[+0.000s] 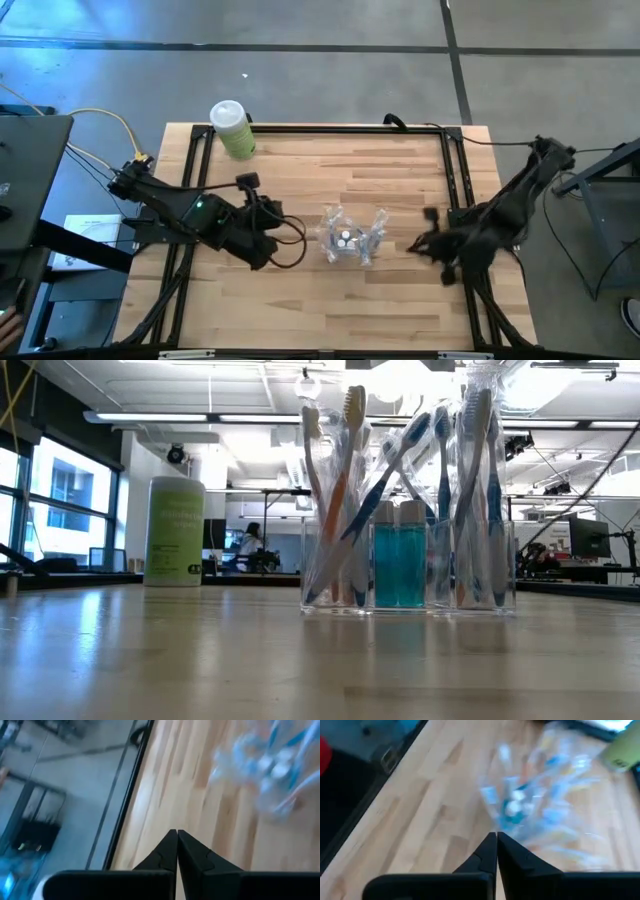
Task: Pick & Place toothbrushing station
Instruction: Return to Home Position
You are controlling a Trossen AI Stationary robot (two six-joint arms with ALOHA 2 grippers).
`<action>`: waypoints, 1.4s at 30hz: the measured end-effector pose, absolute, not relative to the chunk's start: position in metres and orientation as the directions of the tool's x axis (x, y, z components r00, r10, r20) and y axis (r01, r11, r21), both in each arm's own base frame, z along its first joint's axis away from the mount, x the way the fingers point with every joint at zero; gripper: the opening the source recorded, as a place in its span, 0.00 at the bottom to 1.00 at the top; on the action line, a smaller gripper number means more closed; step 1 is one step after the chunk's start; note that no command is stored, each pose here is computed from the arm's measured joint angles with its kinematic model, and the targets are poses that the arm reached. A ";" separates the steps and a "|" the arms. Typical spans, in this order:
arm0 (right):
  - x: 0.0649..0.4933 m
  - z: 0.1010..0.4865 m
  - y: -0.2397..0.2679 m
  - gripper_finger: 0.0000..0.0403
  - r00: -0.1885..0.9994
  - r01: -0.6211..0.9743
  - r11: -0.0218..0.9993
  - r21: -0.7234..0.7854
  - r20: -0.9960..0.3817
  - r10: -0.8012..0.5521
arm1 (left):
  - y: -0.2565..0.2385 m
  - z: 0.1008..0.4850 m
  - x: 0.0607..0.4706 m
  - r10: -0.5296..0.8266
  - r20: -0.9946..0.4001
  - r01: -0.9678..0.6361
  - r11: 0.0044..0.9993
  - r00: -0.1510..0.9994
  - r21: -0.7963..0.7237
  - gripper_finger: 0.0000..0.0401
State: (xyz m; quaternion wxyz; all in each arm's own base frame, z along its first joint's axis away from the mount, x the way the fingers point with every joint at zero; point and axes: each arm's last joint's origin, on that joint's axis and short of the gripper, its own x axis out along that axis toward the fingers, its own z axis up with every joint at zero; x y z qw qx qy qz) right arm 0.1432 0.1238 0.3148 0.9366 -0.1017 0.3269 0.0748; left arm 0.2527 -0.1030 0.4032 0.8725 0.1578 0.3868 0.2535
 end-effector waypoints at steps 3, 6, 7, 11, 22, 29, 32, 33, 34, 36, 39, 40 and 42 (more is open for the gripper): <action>0.123 0.323 0.103 0.01 0.831 -0.211 0.971 -0.112 -0.544 0.118 | -0.094 0.399 0.244 0.610 -0.624 -0.359 0.792 0.488 0.493 0.01; 0.102 0.321 0.082 0.01 0.888 -0.234 0.969 -0.081 -0.424 0.179 | -0.083 0.401 0.239 0.613 -0.648 -0.390 0.789 0.451 0.475 0.01; 0.099 0.320 0.078 0.00 0.908 -0.246 0.966 -0.076 -0.366 0.202 | -0.078 0.402 0.237 0.607 -0.656 -0.387 0.794 0.448 0.470 0.01; 0.082 0.306 0.061 0.00 0.937 -0.318 0.942 -0.109 -0.186 0.294 | -0.061 0.411 0.224 0.616 -0.650 -0.440 0.783 0.446 0.440 0.01; 0.057 0.263 0.033 0.00 0.947 -0.306 0.942 -0.140 0.054 0.316 | -0.040 0.386 0.183 0.571 -0.563 -0.512 0.812 0.598 0.280 0.01; 0.058 0.256 0.035 0.00 0.920 -0.349 0.921 -0.171 0.126 0.372 | -0.033 0.323 0.153 0.501 -0.464 -0.482 0.860 0.730 0.170 0.01; 0.066 0.242 0.037 0.00 0.938 -0.286 0.937 -0.203 0.138 0.316 | -0.029 0.301 0.145 0.476 -0.374 -0.465 0.876 0.796 0.126 0.01; 0.069 0.236 0.037 0.00 0.948 -0.260 0.943 -0.206 0.129 0.290 | -0.028 0.295 0.143 0.461 -0.343 -0.453 0.885 0.818 0.109 0.01; 0.071 0.230 0.037 0.00 0.957 -0.241 0.948 -0.208 0.114 0.268 | -0.027 0.290 0.141 0.433 -0.316 -0.429 0.899 0.844 0.087 0.01; 0.075 0.221 0.037 0.00 0.966 -0.223 0.955 -0.197 0.087 0.244 | -0.025 0.280 0.137 0.370 -0.271 -0.369 0.928 0.889 0.055 0.01; 0.079 0.210 0.036 0.00 0.974 -0.207 0.964 -0.168 0.062 0.220 | -0.022 0.267 0.131 0.312 -0.235 -0.314 0.949 0.920 0.030 0.01; 0.080 0.206 0.036 0.00 0.977 -0.199 0.966 -0.164 0.050 0.209 | -0.021 0.262 0.129 0.313 -0.230 -0.316 0.948 0.921 0.026 0.01; 0.082 0.201 0.035 0.00 0.980 -0.191 0.970 -0.150 0.033 0.198 | -0.020 0.253 0.125 0.316 -0.209 -0.321 0.947 0.925 0.008 0.01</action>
